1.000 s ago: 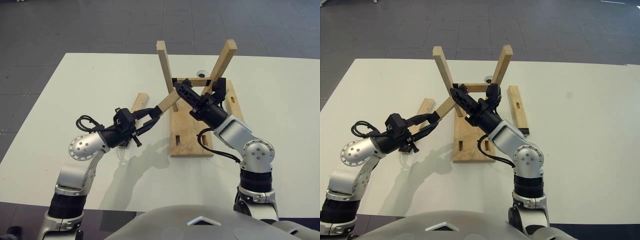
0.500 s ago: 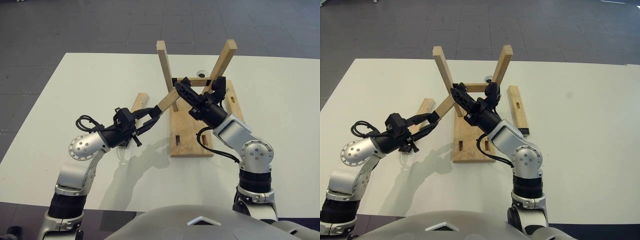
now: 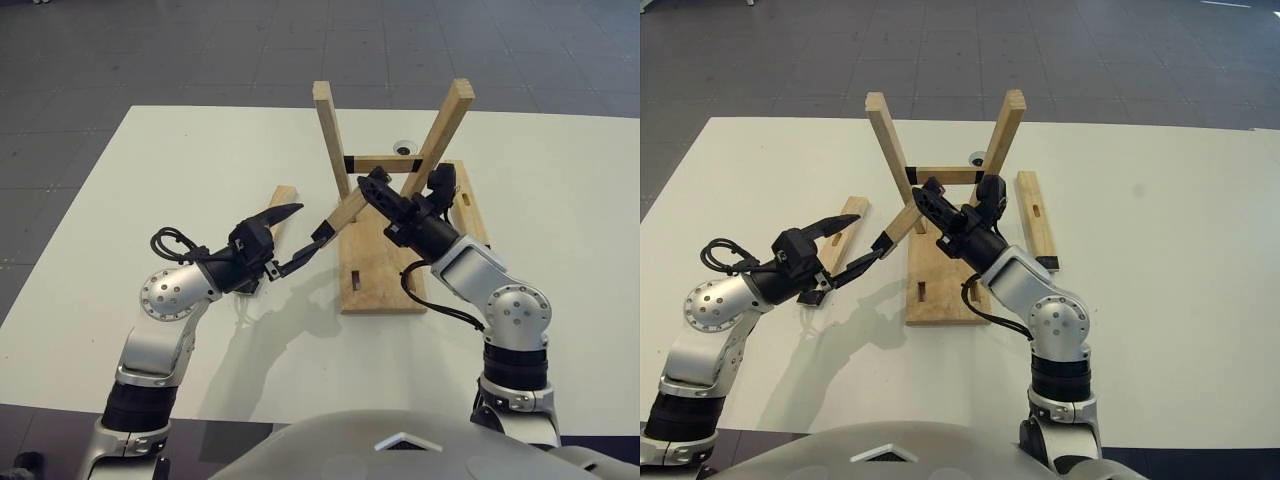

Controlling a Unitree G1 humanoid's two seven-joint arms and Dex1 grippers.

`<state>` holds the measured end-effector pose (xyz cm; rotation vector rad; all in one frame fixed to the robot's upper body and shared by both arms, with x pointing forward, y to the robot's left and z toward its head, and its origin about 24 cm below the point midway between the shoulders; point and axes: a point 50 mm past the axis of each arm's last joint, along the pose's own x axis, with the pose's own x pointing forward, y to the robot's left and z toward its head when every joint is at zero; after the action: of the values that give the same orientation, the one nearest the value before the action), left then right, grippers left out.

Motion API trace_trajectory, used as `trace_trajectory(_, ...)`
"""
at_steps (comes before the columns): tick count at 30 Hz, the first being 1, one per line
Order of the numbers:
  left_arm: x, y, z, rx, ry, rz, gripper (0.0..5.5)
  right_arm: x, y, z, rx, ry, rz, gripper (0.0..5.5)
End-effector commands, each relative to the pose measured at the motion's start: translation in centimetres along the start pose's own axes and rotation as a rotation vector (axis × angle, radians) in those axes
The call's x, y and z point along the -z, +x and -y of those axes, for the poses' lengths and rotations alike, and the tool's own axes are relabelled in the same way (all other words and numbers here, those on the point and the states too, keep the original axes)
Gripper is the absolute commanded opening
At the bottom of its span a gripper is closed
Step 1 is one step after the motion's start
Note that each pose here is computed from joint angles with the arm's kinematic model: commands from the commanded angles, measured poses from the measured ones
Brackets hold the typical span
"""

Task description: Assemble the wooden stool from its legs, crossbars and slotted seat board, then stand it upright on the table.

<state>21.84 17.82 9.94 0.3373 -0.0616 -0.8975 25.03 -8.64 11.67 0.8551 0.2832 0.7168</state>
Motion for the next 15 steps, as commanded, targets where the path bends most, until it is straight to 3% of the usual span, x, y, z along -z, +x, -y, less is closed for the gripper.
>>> trace_trajectory(1,0.3,0.7,-1.1,-0.015,-0.006,-0.007,3.15,-1.7,-2.8,1.8,0.134,-0.084,0.055,0.41)
trace_trajectory(6,0.9,2.7,-1.0,-0.147,-0.071,0.013,3.15,-5.2,-6.4,3.5,0.286,-0.224,0.101,0.41)
trace_trajectory(10,1.5,2.4,-0.3,-0.161,-0.094,-0.012,3.15,-8.1,-8.7,5.3,0.483,-0.366,0.127,0.41)
trace_trajectory(15,2.6,2.1,-0.5,-0.171,-0.084,-0.062,3.15,-11.8,-9.1,6.7,0.670,-0.509,0.238,0.41)
